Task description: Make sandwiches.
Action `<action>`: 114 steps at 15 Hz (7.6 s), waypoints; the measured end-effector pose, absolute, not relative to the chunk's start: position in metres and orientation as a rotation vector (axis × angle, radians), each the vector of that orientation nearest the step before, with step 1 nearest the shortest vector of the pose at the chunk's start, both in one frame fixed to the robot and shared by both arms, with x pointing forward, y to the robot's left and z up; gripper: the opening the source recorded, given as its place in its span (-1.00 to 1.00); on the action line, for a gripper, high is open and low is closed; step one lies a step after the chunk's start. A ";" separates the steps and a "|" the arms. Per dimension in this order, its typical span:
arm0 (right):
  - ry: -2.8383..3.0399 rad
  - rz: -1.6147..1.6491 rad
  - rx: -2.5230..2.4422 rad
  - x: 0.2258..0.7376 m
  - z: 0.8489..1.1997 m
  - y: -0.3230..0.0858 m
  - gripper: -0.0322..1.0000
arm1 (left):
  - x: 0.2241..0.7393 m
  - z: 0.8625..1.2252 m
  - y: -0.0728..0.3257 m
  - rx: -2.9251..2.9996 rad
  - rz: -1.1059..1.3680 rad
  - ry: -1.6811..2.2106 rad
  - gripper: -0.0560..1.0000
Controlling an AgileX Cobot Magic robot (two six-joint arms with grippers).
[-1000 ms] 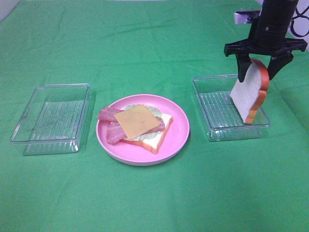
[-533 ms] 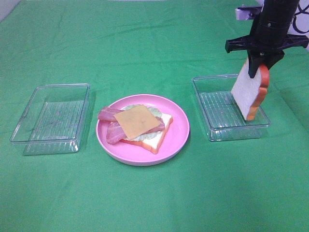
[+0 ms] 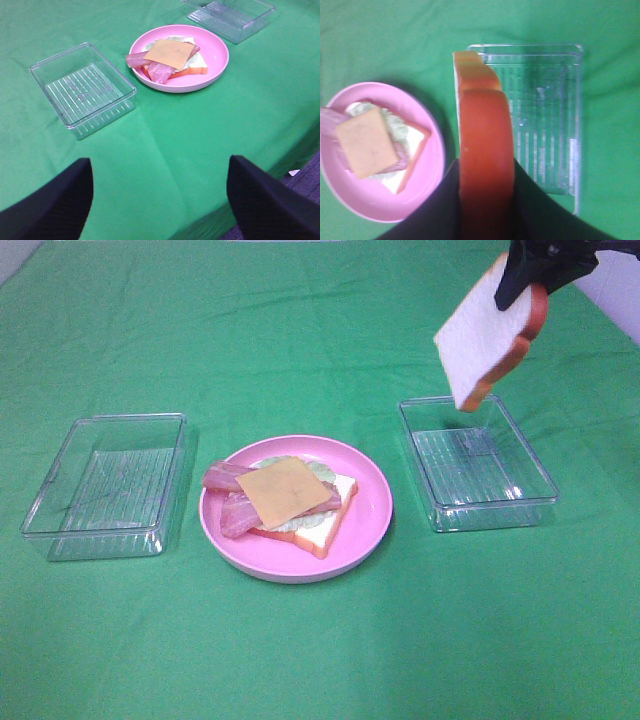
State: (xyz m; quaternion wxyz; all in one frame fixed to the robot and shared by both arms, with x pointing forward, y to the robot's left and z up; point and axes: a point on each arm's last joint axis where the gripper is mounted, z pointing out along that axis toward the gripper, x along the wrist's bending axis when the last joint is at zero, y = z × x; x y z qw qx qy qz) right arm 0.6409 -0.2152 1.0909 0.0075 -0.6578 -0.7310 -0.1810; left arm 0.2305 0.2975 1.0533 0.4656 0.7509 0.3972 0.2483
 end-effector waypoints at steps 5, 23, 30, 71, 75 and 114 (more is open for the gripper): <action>-2.253 -0.636 -1.869 0.626 1.089 -0.174 -0.55 | 0.230 1.053 0.297 1.844 0.610 0.975 0.45; -1.890 -0.703 -1.730 0.610 0.945 -0.061 -0.55 | 0.230 1.053 0.297 1.844 0.610 0.975 0.45; -2.030 -0.623 -1.747 0.610 0.939 -0.070 0.36 | 0.230 1.053 0.297 1.844 0.610 0.975 0.45; -2.907 -1.298 -1.550 0.250 1.051 -0.283 0.43 | 0.230 1.053 0.297 1.844 0.610 0.975 0.45; -2.910 -1.342 -1.520 0.242 1.048 -0.286 0.43 | 0.230 1.053 0.297 1.844 0.610 0.974 0.45; -2.668 -1.466 -2.250 0.227 1.047 -0.286 0.43 | 0.233 1.053 0.293 1.570 0.932 1.494 0.45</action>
